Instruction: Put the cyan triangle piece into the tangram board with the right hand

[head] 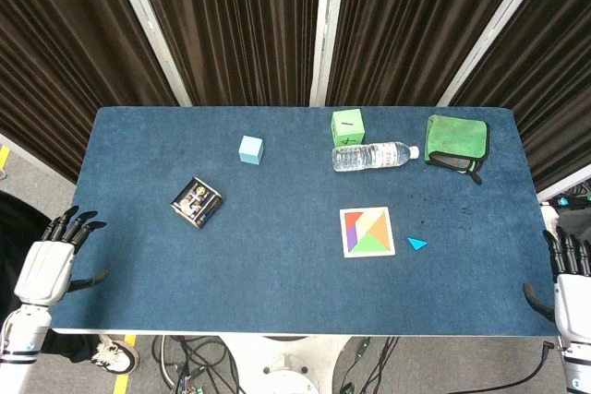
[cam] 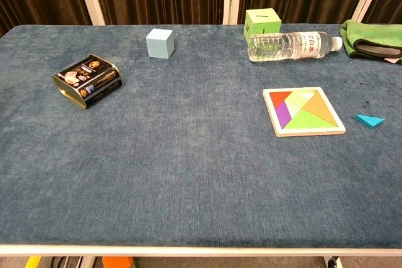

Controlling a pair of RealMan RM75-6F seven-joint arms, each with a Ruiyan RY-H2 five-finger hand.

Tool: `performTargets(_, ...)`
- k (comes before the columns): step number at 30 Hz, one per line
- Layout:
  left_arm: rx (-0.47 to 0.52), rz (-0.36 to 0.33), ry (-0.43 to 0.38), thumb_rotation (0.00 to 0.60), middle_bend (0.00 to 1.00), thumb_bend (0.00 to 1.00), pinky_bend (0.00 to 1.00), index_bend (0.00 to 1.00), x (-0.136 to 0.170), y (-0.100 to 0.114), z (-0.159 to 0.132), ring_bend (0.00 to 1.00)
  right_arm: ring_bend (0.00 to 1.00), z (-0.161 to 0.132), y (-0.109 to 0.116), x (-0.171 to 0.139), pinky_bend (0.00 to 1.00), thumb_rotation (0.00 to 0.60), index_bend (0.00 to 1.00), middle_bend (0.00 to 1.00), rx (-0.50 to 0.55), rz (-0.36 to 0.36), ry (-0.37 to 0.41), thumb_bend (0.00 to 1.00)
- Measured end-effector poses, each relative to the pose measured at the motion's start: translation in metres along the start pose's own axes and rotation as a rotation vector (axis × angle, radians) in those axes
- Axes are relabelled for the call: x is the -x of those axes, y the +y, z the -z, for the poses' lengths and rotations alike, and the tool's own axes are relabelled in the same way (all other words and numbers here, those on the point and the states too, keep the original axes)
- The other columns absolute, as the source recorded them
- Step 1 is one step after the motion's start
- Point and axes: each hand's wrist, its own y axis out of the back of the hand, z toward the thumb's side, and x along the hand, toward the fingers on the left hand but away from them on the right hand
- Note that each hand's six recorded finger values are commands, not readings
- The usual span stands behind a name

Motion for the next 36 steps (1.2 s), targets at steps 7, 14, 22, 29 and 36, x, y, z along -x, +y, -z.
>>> performTargets(7, 0.004, 0.004, -0.003, 0.6, 0.15, 0.07, 0.15, 0.25, -0.001, -0.002, -0.001, 0.04, 0.0, -0.002, -0.003, 0.002, 0.0, 0.6, 0.0, 0.0, -0.005, -0.011, 0.004, 0.18)
performTargets(14, 0.009, 0.004, -0.005, 0.6, 0.15, 0.07, 0.15, 0.25, -0.001, -0.001, 0.0, 0.04, 0.0, -0.008, -0.009, 0.009, 0.0, 0.6, 0.0, 0.0, -0.017, -0.03, 0.022, 0.17)
performTargets(22, 0.013, 0.02, -0.019, 0.6, 0.15, 0.07, 0.15, 0.26, -0.002, -0.006, 0.001, 0.04, 0.0, -0.029, -0.026, 0.031, 0.0, 0.6, 0.0, 0.0, -0.048, -0.097, 0.071, 0.16)
performTargets(29, 0.017, 0.024, -0.01, 0.6, 0.15, 0.07, 0.15, 0.25, -0.001, -0.009, 0.006, 0.04, 0.0, -0.069, -0.048, 0.064, 0.0, 0.6, 0.02, 0.0, -0.068, -0.193, 0.152, 0.16)
performTargets(36, 0.022, 0.036, 0.0, 0.6, 0.16, 0.07, 0.15, 0.25, 0.0, -0.013, 0.013, 0.04, 0.0, -0.113, -0.076, 0.088, 0.0, 0.6, 0.12, 0.0, -0.07, -0.273, 0.207, 0.16)
